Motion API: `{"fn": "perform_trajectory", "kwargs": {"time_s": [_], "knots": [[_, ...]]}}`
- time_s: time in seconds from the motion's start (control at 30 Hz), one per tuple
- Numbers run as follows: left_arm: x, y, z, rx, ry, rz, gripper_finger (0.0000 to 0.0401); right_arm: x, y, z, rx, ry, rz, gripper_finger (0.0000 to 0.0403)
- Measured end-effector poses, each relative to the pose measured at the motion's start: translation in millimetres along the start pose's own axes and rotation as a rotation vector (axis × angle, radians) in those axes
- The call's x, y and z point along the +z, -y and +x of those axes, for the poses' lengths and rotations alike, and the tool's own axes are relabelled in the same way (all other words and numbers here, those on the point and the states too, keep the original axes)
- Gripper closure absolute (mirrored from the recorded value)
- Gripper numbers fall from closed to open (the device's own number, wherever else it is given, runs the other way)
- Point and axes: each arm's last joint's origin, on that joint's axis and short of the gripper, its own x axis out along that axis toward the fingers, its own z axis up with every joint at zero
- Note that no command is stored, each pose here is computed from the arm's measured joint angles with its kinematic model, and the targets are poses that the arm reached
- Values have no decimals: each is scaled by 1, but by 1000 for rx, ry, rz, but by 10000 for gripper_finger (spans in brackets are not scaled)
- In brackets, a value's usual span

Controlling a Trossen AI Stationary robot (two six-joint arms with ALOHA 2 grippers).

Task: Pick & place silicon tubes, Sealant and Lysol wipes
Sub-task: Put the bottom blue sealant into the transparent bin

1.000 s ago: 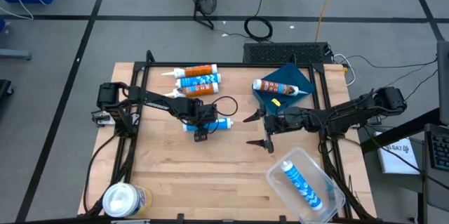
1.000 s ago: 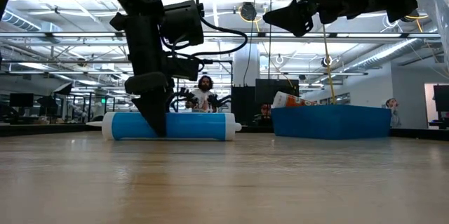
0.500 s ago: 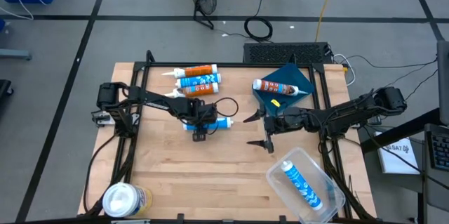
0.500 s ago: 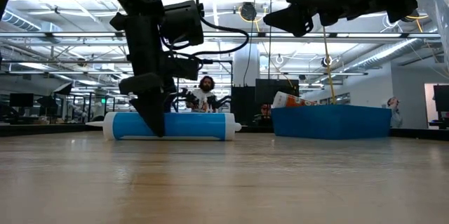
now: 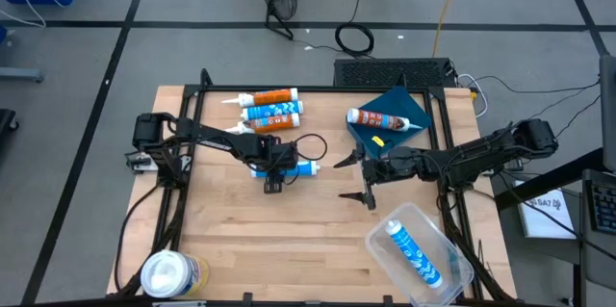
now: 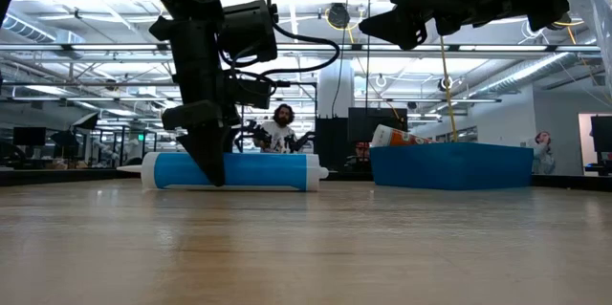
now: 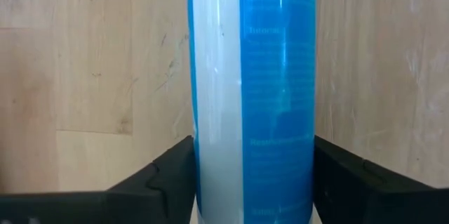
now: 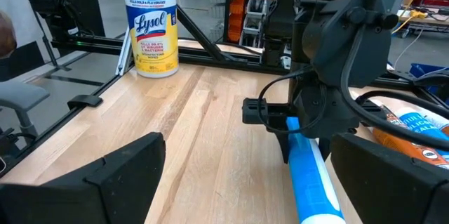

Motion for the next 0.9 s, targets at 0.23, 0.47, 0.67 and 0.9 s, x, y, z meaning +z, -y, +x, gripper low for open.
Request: {"fn": "perform_trajectory", "kwargs": {"time_s": [0.23,0.47,0.67,0.9], "knots": [[0,0,0,0,-1,2,181,0,0,0,0,-4,0,26],[0,0,0,-1,0,-4,177,0,0,0,0,-5,0,26],[0,0,0,-1,-1,0,168,0,0,0,0,-5,0,26],[0,-1,0,37,1,3,183,0,0,0,1,-5,0,26]]}}
